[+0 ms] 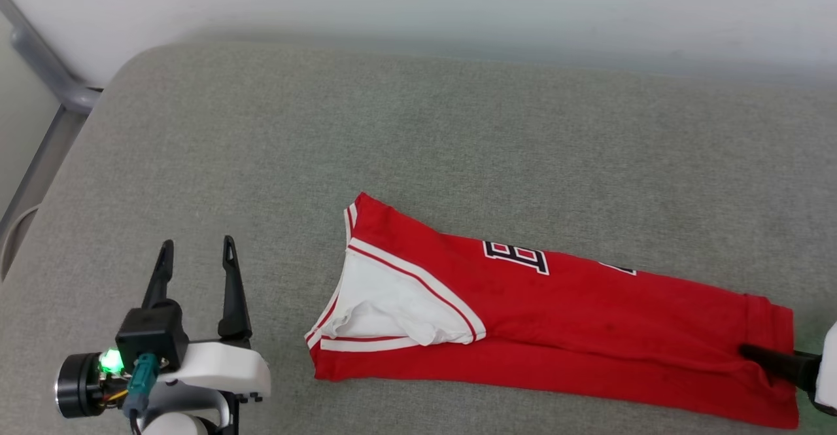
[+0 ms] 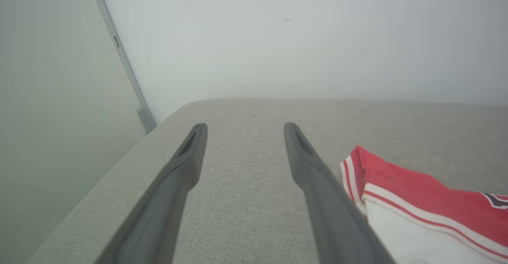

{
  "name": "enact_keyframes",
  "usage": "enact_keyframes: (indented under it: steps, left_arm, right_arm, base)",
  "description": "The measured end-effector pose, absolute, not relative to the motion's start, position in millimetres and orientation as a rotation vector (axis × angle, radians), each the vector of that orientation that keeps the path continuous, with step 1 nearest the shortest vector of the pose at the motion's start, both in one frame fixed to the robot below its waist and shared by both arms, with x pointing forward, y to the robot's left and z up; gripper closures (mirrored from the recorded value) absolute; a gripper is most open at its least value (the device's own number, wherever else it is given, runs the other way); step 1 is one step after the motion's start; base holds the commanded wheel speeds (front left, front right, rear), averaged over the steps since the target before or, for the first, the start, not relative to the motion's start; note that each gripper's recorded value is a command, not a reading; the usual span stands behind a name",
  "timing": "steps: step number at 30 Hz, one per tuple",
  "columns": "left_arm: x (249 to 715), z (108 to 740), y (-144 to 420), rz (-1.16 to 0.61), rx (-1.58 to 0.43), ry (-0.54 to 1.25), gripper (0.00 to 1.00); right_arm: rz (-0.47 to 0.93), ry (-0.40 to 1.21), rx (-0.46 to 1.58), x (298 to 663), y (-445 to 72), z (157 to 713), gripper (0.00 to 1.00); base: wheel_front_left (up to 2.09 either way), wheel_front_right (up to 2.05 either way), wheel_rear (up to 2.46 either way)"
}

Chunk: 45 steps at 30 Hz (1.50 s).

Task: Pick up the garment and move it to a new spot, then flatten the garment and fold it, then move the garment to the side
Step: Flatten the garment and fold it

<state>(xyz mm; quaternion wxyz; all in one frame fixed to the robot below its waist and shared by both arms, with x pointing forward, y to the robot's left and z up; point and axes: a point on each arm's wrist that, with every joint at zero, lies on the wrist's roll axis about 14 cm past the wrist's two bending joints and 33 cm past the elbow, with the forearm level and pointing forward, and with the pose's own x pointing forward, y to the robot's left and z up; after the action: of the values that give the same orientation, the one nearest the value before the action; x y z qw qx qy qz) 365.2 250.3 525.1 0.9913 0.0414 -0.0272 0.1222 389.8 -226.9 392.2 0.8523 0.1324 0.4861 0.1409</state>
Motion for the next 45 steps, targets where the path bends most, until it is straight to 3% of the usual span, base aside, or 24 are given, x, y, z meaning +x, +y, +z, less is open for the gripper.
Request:
enact_keyframes:
  steps: [12,18,19,20,21,30,40,45]
  left_arm:
    - [356,513,239,0.272,0.092,-0.066,0.00]
    - [355,506,233,0.262,0.085,-0.058,0.00]
    - [356,507,233,0.260,0.087,-0.061,0.00]
    - [357,508,233,0.256,0.090,-0.065,0.00]
    - [357,508,232,0.253,0.093,-0.067,0.00]
    - [349,509,232,0.244,0.112,-0.078,0.00]
    - [337,511,236,0.252,0.116,-0.084,0.00]
    - [331,509,235,0.248,0.115,-0.076,0.00]
  right_arm:
    - [0.408,1.059,0.322,398,-174,372,0.00]
    - [0.419,1.055,0.291,392,-172,368,0.00]
    - [0.414,1.051,0.274,392,-175,368,0.35]
    - [0.410,1.048,0.258,391,-178,367,0.60]
    - [0.405,1.045,0.255,391,-180,366,1.00]
    - [0.333,0.961,0.234,391,-207,376,1.00]
    - [0.137,0.944,0.092,386,-296,394,1.00]
    - [0.162,0.918,0.125,386,-287,403,1.00]
  base:
    - [0.00,0.00,0.00]
    - [0.00,0.00,0.00]
    - [0.00,0.00,0.00]
    - [0.00,0.00,0.00]
    - [0.00,0.00,0.00]
    - [0.00,0.00,0.00]
    - [0.00,0.00,0.00]
    - [0.00,0.00,0.00]
